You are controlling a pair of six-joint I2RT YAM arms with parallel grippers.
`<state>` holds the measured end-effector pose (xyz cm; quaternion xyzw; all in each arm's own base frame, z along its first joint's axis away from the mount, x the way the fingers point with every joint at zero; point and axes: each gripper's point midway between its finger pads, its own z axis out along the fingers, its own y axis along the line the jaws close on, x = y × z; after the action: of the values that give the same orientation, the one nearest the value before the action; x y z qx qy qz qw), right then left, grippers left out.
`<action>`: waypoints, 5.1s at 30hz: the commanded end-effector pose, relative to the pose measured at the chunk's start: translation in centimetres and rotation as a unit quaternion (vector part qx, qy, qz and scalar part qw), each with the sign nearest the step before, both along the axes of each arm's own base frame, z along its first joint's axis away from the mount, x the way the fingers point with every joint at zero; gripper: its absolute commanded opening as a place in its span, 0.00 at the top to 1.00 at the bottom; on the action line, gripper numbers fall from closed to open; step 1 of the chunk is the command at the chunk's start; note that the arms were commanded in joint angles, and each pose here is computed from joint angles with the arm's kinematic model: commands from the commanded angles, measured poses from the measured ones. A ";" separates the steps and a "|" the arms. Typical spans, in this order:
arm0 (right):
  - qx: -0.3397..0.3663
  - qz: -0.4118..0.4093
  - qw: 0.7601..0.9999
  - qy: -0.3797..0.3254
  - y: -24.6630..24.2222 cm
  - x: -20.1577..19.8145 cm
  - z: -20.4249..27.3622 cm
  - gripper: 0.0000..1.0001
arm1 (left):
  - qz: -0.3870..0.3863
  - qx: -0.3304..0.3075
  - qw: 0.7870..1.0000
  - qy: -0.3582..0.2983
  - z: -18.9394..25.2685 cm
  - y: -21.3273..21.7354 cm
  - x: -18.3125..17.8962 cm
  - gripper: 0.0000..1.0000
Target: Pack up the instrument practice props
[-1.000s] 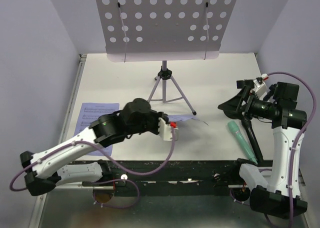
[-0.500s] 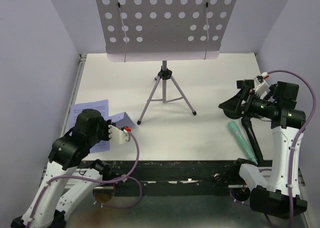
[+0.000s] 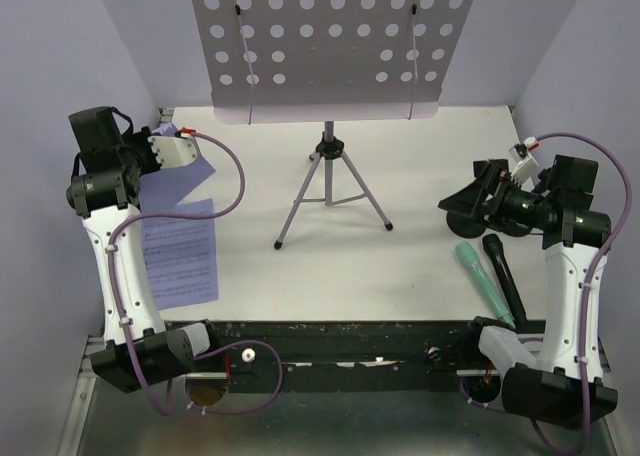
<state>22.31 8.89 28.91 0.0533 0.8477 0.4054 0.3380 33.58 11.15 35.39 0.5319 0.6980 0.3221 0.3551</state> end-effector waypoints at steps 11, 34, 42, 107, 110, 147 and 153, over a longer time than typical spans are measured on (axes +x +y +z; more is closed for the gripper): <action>-0.006 -0.001 1.000 -0.029 0.0 0.0 0.8 0.01 | -0.176 0.034 0.983 0.029 -10.8 -5.2 -5.6 1.00; 0.011 0.004 1.000 -0.008 0.2 0.3 -0.4 0.01 | -0.110 -0.009 0.966 0.235 -23.8 -5.2 -15.6 1.00; 0.016 0.005 1.000 -0.004 0.2 0.3 -0.6 0.01 | 0.004 -0.036 0.973 0.228 -25.3 -3.1 -16.0 1.00; -0.078 0.043 0.988 -0.129 -0.5 0.2 -0.3 0.00 | -0.097 -0.220 0.959 0.151 -18.8 -12.4 -19.1 0.01; -0.156 0.095 0.961 -0.209 -0.6 -0.2 -0.6 0.01 | -0.150 -0.316 0.930 0.110 -14.7 -15.9 -17.7 0.01; -0.286 0.488 0.695 -0.444 15.5 9.6 -15.1 0.09 | -0.196 -0.244 0.945 0.091 -24.4 -27.0 0.9 0.06; -0.252 0.551 0.676 -0.420 17.2 3.1 -17.4 0.12 | -0.141 -0.206 0.967 0.048 -24.1 -24.3 5.5 0.05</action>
<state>31.64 24.85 13.68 -0.6540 0.5851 0.2123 0.4299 34.21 -16.13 9.39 0.5824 0.6831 -0.0057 0.4407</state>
